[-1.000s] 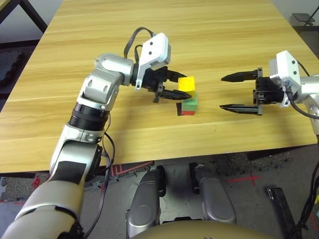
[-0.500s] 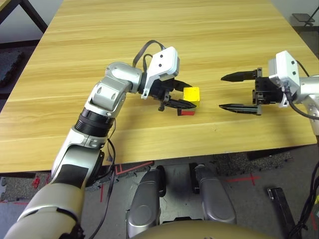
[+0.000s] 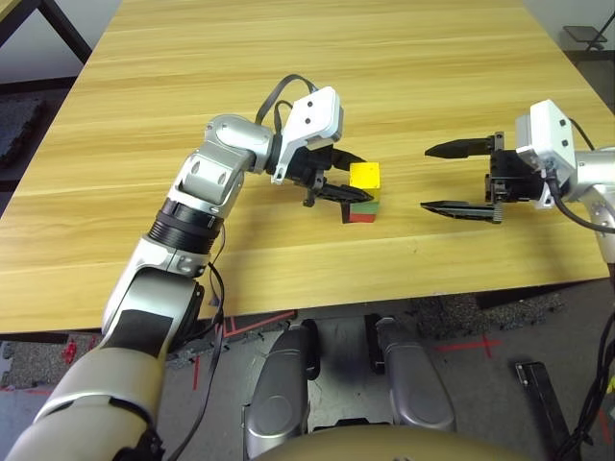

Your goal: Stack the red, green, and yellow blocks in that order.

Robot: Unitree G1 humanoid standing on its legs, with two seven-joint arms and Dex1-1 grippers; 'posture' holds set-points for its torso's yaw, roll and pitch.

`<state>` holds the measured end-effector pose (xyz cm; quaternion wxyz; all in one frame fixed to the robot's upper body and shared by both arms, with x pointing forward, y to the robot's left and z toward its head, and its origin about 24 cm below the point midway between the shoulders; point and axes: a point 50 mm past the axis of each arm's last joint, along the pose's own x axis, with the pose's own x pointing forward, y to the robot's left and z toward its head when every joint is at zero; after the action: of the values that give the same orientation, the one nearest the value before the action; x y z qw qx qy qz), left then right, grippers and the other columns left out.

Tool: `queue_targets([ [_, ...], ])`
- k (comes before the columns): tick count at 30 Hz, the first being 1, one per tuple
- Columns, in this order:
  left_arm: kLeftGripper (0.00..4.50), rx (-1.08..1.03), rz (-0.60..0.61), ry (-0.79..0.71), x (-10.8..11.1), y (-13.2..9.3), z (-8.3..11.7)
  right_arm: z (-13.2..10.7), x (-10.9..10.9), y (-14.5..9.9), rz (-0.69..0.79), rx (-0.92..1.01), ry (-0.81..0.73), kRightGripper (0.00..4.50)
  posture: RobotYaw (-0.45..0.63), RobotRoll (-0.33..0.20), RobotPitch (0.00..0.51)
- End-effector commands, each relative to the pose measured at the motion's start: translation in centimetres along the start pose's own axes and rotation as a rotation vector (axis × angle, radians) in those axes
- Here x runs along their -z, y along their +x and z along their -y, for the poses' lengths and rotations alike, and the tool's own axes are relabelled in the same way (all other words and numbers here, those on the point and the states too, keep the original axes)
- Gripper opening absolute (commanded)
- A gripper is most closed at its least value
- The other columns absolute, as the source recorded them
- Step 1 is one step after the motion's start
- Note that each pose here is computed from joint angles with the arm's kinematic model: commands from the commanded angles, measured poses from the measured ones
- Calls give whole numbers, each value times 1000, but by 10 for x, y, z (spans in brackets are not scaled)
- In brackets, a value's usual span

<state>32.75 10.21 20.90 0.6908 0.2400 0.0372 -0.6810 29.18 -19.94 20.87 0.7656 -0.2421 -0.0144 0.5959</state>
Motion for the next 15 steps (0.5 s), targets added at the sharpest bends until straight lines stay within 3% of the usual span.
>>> queue_targets([
  [1,2431,21,4,13,-5,3,1,-3,0,3,2,-13,-5,4500,127,34,217],
  [7,4367,21,3,11,-6,4,0,-3,1,5,7,-14,-2,4500,128,36,220],
  [15,4438,20,-7,10,-5,1,0,-3,2,5,9,-15,3,4500,132,36,224],
])
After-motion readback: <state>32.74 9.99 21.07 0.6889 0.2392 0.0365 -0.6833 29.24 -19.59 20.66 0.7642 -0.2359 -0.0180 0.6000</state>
